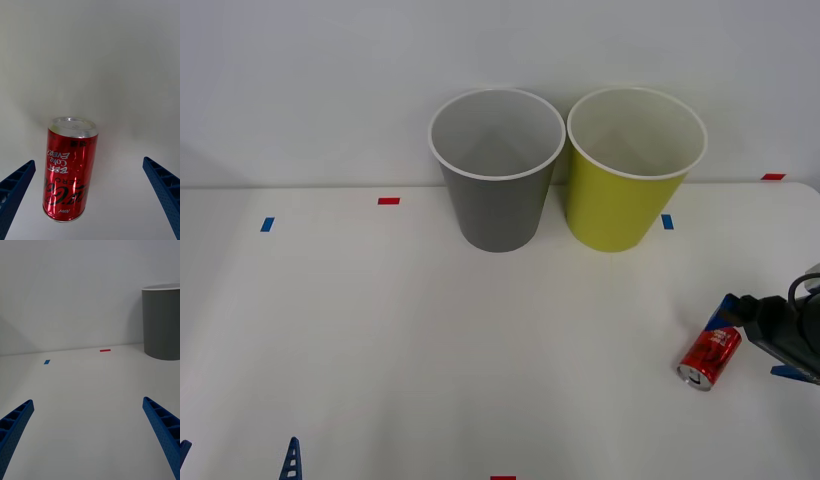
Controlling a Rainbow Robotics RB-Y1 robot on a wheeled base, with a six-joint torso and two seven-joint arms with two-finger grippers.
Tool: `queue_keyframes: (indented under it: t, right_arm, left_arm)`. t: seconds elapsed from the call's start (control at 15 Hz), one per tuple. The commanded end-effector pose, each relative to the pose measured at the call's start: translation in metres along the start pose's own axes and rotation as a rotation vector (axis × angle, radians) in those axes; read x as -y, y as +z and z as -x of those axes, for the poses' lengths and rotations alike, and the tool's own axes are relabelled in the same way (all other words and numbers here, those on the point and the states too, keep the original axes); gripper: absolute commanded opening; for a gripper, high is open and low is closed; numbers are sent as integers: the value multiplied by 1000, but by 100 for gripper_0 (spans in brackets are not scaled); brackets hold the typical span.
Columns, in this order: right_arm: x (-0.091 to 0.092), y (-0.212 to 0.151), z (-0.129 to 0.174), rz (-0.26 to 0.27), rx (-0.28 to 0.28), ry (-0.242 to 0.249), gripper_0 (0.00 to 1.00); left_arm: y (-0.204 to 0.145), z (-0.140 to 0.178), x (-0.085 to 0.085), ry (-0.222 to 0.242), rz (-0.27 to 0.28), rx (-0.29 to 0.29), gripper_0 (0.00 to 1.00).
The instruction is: Put cans in the gray bin and PET bottles in the light green bin.
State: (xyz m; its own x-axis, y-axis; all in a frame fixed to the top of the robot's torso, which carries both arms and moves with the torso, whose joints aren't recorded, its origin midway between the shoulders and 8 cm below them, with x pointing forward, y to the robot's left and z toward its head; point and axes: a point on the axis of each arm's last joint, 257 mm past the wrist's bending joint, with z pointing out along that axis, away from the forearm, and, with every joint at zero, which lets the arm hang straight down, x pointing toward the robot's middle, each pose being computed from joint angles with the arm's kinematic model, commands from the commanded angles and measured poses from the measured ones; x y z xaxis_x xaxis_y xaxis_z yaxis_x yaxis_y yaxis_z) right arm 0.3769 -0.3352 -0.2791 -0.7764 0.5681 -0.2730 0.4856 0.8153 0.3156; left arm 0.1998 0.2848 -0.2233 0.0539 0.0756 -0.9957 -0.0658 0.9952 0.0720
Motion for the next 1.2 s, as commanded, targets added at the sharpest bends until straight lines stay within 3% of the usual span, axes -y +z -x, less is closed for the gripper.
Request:
queue_keyframes:
  t: [0.07,0.47,0.8,1.2]
  right_arm:
    - [-7,10,-1,33,-40,25,100]
    - [-12,25,-4,20,-76,29,100]
    - [-15,39,2,30,-67,43,100]
    - [-9,46,-4,-6,-66,8,100]
  left_arm:
    - [0,0,0,0,0,0,100]
    - [0,0,0,0,0,0,100]
    - [0,0,0,0,0,0,100]
    - [0,0,0,0,0,0,100]
